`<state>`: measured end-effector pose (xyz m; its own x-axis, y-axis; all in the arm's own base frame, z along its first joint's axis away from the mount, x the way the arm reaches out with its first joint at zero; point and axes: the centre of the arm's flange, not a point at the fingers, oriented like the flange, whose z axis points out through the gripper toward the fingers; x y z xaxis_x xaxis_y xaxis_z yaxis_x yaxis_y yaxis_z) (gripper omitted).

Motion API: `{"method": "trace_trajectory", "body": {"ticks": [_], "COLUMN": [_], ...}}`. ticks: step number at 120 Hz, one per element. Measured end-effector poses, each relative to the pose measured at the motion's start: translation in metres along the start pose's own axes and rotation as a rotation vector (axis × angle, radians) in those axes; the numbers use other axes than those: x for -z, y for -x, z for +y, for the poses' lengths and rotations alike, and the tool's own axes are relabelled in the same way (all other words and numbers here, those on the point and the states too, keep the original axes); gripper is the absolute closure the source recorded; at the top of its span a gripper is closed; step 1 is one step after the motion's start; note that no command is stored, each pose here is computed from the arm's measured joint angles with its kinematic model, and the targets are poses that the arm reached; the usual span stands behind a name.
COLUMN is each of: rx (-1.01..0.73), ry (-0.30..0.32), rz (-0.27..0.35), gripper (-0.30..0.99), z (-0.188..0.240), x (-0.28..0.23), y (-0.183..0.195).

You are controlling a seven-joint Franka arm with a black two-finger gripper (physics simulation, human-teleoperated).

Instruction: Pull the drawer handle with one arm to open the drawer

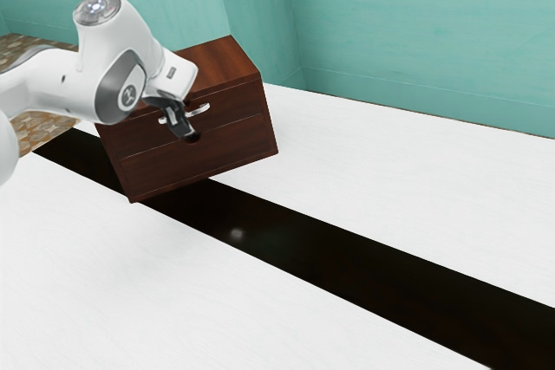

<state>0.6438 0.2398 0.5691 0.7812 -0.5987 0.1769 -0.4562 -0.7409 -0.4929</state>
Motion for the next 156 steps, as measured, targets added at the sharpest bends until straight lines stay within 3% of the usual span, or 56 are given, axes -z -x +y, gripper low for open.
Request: {"method": "trace_trajectory", "body": {"ticks": [156], "rx": [0.009], "ry": [0.013], "rz": [-0.014], "gripper": [0.31], "z": [-0.008], "x": [-0.030], "y": [0.003]}}
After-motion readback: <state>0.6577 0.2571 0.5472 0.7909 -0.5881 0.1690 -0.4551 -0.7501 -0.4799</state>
